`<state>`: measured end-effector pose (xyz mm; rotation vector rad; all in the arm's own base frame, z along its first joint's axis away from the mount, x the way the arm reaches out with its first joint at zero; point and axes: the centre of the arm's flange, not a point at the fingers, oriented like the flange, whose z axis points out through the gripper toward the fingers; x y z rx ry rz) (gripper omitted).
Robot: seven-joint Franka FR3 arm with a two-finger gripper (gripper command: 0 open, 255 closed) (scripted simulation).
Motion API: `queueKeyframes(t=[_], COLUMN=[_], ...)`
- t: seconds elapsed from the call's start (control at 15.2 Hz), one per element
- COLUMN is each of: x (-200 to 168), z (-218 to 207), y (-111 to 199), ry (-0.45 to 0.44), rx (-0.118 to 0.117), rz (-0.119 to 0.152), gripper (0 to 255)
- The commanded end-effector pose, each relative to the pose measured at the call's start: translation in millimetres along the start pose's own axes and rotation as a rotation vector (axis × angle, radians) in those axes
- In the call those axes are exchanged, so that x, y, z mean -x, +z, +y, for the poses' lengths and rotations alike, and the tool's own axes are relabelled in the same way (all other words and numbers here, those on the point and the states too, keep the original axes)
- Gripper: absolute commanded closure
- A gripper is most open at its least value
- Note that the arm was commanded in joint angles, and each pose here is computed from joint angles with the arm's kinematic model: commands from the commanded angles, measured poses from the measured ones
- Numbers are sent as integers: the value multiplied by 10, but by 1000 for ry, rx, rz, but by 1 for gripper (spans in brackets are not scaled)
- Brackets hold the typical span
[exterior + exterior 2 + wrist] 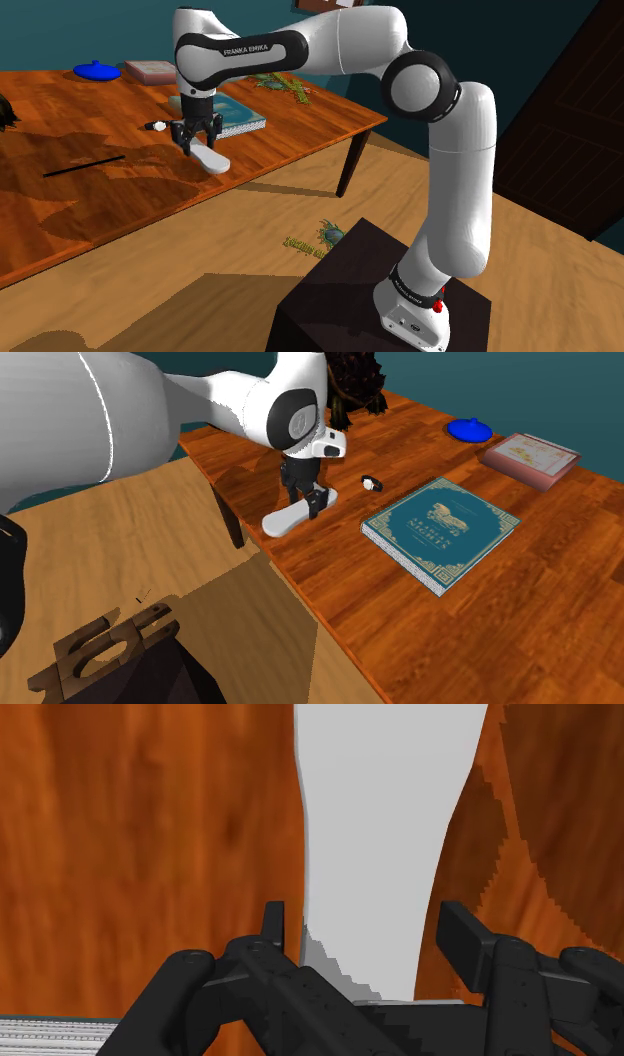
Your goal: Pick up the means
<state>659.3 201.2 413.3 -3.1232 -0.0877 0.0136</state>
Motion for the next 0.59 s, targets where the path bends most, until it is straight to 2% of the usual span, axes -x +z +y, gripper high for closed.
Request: queueKeyframes(t=[0.0,0.4,0.53], x=[1,4,4], z=[2,-3,-3], y=[-123,-440,-448], ry=[0,0,0], rx=[0,0,0], rz=[0,0,0], gripper=[255,255,255])
